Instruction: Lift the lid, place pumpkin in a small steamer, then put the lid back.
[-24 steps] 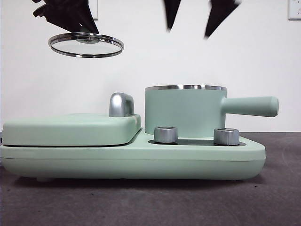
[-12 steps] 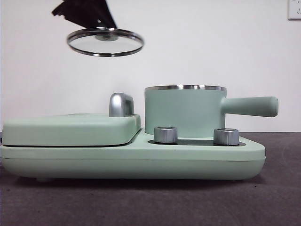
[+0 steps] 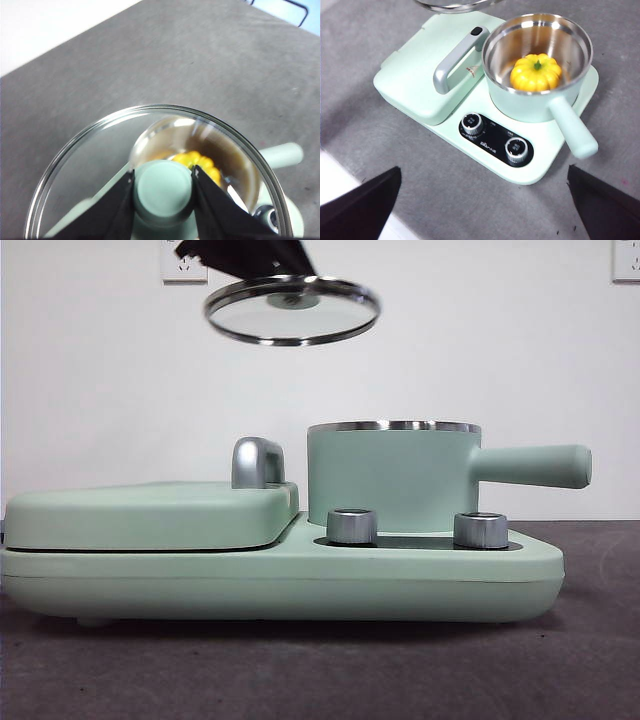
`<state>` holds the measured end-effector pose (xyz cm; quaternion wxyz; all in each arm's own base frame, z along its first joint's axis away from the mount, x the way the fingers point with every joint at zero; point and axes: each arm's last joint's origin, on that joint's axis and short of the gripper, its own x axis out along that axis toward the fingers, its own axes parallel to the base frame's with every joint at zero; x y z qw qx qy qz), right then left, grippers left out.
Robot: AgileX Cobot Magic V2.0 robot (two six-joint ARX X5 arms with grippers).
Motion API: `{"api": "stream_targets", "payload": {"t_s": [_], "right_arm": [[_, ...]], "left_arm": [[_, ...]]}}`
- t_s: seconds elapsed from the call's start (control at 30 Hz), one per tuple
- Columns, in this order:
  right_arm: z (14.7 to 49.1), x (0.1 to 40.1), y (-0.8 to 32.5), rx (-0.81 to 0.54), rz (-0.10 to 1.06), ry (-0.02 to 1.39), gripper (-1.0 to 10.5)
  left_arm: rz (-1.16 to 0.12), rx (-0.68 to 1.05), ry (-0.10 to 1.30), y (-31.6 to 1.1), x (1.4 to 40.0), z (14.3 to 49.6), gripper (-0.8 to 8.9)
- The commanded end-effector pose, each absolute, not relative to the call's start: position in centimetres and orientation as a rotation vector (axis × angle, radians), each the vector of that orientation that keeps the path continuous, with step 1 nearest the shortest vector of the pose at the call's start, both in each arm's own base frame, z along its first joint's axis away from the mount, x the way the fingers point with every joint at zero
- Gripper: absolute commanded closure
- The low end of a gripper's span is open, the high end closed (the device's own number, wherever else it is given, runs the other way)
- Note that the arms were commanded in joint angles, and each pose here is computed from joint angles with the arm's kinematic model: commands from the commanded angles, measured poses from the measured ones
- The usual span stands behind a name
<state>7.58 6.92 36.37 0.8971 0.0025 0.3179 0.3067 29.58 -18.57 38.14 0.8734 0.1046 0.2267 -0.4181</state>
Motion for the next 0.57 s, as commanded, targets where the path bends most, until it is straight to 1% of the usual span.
{"api": "stream_targets", "payload": {"t_s": [0.03, 0.23, 0.4, 0.57], "right_arm": [[35.6, 6.5, 6.0, 0.069, 0.618, 0.625, 3.9], [33.9, 4.4, 3.8, 0.129, 0.559, 0.594, 3.9], [34.0, 3.4, 2.9, 0.157, 0.565, 0.543, 3.9], [34.0, 3.1, 2.6, 0.163, 0.573, 0.532, 3.9]], "left_arm": [[-0.917, 0.234, 0.380, -19.8, 29.3, 39.4, 7.98], [-0.968, 0.259, 0.351, -21.9, 29.3, 38.6, 7.99], [-0.995, 0.287, 0.350, -23.7, 30.4, 36.8, 7.99], [-1.002, 0.292, 0.368, -25.0, 31.7, 34.8, 7.99]]}}
